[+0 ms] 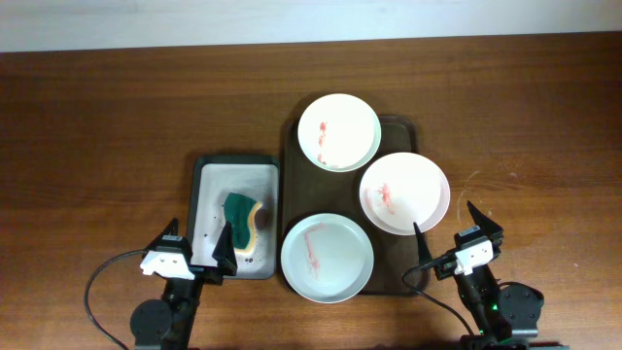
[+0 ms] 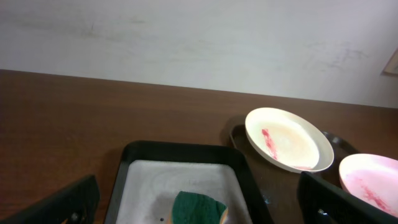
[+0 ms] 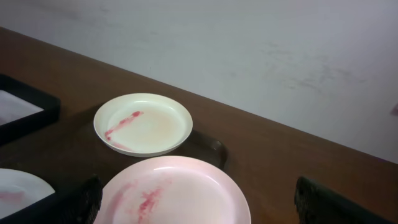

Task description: Clean dirty plates on tray and stack at the side

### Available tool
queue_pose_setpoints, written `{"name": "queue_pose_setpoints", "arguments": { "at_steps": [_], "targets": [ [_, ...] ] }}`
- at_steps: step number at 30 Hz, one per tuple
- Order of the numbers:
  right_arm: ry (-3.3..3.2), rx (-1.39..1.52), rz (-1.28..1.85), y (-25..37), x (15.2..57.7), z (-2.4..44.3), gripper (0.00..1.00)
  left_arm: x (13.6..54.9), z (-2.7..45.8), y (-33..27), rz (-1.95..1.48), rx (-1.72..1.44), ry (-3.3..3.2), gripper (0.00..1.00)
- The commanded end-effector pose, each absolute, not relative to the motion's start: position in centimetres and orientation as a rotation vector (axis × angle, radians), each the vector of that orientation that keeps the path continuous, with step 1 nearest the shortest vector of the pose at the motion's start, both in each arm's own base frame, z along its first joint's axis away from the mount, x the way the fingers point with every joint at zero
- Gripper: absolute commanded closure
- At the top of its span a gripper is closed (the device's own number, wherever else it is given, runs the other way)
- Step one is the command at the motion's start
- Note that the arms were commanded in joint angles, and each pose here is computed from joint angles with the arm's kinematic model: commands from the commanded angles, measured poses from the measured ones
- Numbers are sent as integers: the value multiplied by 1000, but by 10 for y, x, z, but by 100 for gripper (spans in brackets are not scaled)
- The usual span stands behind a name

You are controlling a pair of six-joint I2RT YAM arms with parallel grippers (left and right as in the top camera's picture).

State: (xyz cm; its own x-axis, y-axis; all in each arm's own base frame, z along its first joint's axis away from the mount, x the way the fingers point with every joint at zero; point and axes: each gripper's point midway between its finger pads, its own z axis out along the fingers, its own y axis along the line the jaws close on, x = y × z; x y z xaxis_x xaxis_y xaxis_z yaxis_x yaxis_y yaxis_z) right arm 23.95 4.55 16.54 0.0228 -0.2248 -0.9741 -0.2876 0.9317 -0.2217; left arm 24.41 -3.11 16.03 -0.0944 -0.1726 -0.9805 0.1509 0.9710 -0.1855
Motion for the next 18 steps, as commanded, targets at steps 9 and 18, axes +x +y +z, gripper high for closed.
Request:
{"name": "queue_pose_setpoints", "arguments": {
  "at_steps": [9, 18],
  "targets": [
    [1570, -393, 40, 42, 240, 163, 1, 244, 159, -29, -254, -15, 1644, 1],
    [1570, -392, 59, 44, 240, 163, 1, 232, 166, -71, -462, 188, 1622, 1]
  ]
}}
